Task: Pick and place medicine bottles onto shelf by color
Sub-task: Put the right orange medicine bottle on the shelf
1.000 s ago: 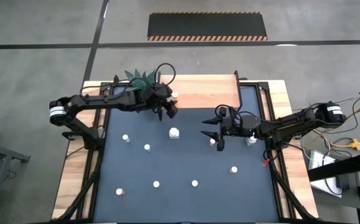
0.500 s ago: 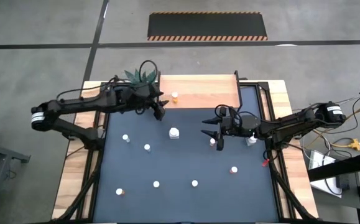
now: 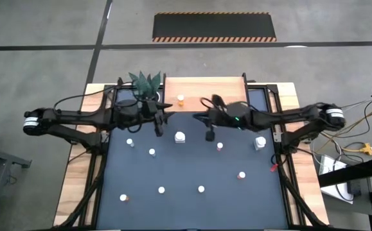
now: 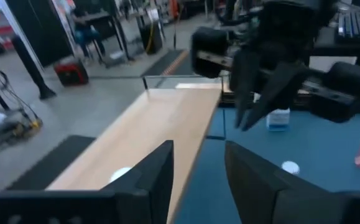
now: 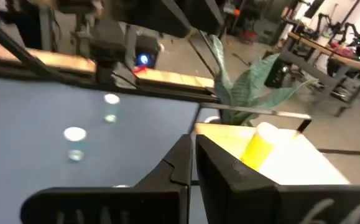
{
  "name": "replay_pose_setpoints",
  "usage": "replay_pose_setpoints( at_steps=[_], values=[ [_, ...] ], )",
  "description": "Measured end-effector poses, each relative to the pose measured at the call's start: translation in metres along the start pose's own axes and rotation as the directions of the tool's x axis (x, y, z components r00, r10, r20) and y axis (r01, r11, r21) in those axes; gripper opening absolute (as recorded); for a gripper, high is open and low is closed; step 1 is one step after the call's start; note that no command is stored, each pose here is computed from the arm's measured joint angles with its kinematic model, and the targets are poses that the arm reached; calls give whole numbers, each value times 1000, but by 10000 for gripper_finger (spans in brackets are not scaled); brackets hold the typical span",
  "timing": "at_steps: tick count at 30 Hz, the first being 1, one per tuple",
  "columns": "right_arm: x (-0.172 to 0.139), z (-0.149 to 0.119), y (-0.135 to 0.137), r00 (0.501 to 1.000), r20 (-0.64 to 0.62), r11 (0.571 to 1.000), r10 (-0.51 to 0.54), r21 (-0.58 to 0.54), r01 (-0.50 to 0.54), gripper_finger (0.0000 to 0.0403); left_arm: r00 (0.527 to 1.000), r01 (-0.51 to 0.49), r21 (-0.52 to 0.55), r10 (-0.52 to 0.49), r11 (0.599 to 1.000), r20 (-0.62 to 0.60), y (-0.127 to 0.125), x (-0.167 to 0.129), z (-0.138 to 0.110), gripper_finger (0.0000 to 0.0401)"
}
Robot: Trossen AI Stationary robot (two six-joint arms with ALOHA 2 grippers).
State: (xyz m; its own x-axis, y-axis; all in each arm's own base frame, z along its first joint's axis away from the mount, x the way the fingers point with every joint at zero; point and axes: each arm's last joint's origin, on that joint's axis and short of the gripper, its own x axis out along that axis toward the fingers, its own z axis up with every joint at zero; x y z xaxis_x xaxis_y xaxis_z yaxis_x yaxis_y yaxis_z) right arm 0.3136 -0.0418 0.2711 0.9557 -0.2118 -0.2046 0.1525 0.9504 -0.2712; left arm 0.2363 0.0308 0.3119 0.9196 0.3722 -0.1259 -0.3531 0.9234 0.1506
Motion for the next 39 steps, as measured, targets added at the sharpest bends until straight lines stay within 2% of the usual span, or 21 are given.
replay_pose_setpoints(
  at_steps=[6,12,16,23,39],
  values=[
    [44,11,-43,994,-40,995,100,-4,-100,9,993,-24,45,19,999,115,5,-17,-6,106],
    [74,12,-90,982,-19,981,190,30,-190,9,989,-34,63,24,997,148,7,-28,-12,104],
    [89,1,-108,972,-16,969,235,79,-233,8,987,-35,61,26,998,156,9,-33,-12,104],
    [95,-5,-117,974,-27,972,224,81,-222,8,987,-39,81,26,996,158,9,-33,-12,104],
    [99,-17,-113,964,-76,962,256,116,-247,8,987,-39,83,25,996,156,9,-33,-13,104]
  ],
)
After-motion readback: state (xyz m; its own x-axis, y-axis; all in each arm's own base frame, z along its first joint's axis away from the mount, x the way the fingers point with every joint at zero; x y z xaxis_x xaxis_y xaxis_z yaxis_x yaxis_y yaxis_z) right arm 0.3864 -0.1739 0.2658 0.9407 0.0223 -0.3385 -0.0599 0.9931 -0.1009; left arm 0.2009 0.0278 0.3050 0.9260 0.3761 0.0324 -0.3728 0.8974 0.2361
